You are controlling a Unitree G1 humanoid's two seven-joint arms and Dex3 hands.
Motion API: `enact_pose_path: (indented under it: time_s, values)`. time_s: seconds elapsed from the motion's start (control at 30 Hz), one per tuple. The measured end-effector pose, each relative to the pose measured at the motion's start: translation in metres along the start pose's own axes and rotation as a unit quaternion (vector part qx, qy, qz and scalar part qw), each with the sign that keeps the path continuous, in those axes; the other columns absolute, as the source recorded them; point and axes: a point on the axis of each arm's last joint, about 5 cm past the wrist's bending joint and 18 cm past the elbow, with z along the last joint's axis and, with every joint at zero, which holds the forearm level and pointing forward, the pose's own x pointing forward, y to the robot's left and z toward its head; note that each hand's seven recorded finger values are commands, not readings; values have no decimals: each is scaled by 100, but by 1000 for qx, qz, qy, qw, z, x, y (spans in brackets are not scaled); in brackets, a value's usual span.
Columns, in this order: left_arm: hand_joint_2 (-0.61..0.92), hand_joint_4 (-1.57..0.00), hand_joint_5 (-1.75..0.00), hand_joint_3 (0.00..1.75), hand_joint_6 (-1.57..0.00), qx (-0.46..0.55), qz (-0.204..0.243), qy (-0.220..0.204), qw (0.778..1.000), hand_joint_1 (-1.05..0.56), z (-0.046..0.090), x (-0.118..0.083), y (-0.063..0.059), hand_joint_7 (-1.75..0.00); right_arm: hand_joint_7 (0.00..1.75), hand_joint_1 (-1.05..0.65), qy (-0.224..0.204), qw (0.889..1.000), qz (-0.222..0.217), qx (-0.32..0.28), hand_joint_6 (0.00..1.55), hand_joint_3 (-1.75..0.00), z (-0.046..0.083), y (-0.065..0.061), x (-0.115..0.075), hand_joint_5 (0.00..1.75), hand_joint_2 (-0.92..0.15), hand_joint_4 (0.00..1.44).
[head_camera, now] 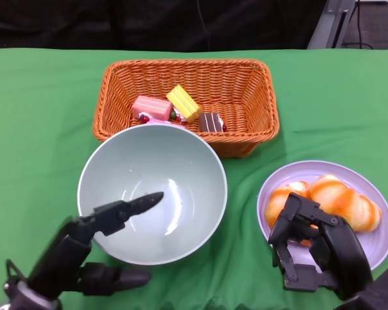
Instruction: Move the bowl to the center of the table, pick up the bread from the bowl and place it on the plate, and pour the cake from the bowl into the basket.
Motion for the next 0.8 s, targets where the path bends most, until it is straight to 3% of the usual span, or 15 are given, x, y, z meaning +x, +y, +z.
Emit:
enact_pose_path:
  time_s: [0.2, 0.33, 0.43, 0.5, 0.8]
  values:
    - [92, -107, -25, 22, -96, -45, 47, -20, 998, -24, 5, 12, -10, -12, 169, 0, -26, 1000, 8, -2, 58, -142, 10, 3, 0, 175, -47, 87]
    - [92, -80, -110, 41, -109, -95, 48, -27, 994, -6, 13, 18, -11, -30, 170, -11, -37, 999, 24, 12, 60, -135, 21, 6, -2, 175, -46, 87]
    - [92, -74, -139, 45, -91, -122, 35, -28, 991, -4, 19, 19, -9, -79, 170, -14, -47, 998, 45, 11, 62, -132, 30, 8, -4, 175, -45, 87]
    - [91, -74, -148, 45, -85, -134, 28, -34, 990, -4, 23, 19, -7, -99, 168, -16, -55, 997, 58, 8, 65, -132, 36, 9, -5, 175, -42, 87]
    - [88, -76, -163, 48, -75, -171, -12, -36, 985, -13, 43, 21, -2, -128, 162, -23, -72, 992, 106, 23, 71, -140, 60, 20, -10, 175, -32, 90]
